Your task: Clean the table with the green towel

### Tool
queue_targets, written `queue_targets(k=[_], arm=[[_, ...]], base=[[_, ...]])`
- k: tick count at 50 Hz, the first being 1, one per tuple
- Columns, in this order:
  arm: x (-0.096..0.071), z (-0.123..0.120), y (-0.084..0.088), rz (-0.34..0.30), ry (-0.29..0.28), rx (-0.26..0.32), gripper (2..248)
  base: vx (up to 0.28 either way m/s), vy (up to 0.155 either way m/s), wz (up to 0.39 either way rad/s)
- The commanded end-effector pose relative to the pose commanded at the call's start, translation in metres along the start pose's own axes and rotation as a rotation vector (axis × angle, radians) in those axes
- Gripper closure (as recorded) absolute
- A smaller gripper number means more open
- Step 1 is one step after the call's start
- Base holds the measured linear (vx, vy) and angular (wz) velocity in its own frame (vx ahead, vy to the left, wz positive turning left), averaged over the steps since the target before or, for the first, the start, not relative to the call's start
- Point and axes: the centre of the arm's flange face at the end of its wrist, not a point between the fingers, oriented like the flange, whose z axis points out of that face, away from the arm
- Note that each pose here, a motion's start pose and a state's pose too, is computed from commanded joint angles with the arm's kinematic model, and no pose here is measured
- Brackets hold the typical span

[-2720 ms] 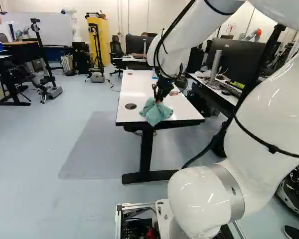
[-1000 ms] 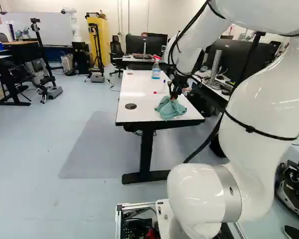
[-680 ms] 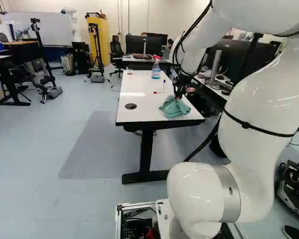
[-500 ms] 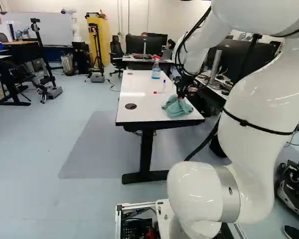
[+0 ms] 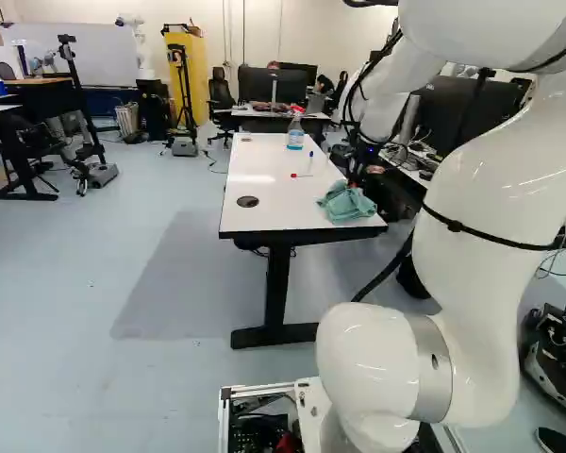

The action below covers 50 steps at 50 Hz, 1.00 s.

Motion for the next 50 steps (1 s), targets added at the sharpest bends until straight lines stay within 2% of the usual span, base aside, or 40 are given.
queue_targets(k=[6,7,11,12,16,17,21,22,27,28,32,33,37,38,50], arm=[[0.0,0.0,0.0,0.0,0.0,0.0,226],[0.0,0.0,0.0,0.0,0.0,0.0,198],[0.0,0.0,0.0,0.0,0.0,0.0,198],[0.0,0.0,0.0,0.0,0.0,0.0,163],[0.0,0.0,0.0,0.0,0.0,0.0,163],[0.0,0.0,0.0,0.0,0.0,0.0,127],[0.0,0.0,0.0,0.0,0.0,0.0,127],[0.0,0.0,0.0,0.0,0.0,0.0,91],[0.0,0.0,0.0,0.0,0.0,0.0,91],[0.0,0.0,0.0,0.0,0.0,0.0,54],[0.0,0.0,0.0,0.0,0.0,0.0,54],[0.0,0.0,0.0,0.0,0.0,0.0,17],[0.0,0.0,0.0,0.0,0.0,0.0,17],[0.0,0.0,0.0,0.0,0.0,0.0,3],[0.0,0.0,0.0,0.0,0.0,0.0,3]], base=[[0.0,0.0,0.0],[0.0,0.0,0.0],[0.0,0.0,0.0],[0.0,0.0,0.0],[0.0,0.0,0.0],[0.0,0.0,0.0],[0.0,0.0,0.0],[0.0,0.0,0.0],[0.0,0.0,0.0],[0.0,0.0,0.0],[0.0,0.0,0.0],[0.0,0.0,0.0],[0.0,0.0,0.0],[0.0,0.0,0.0],[0.0,0.0,0.0]])
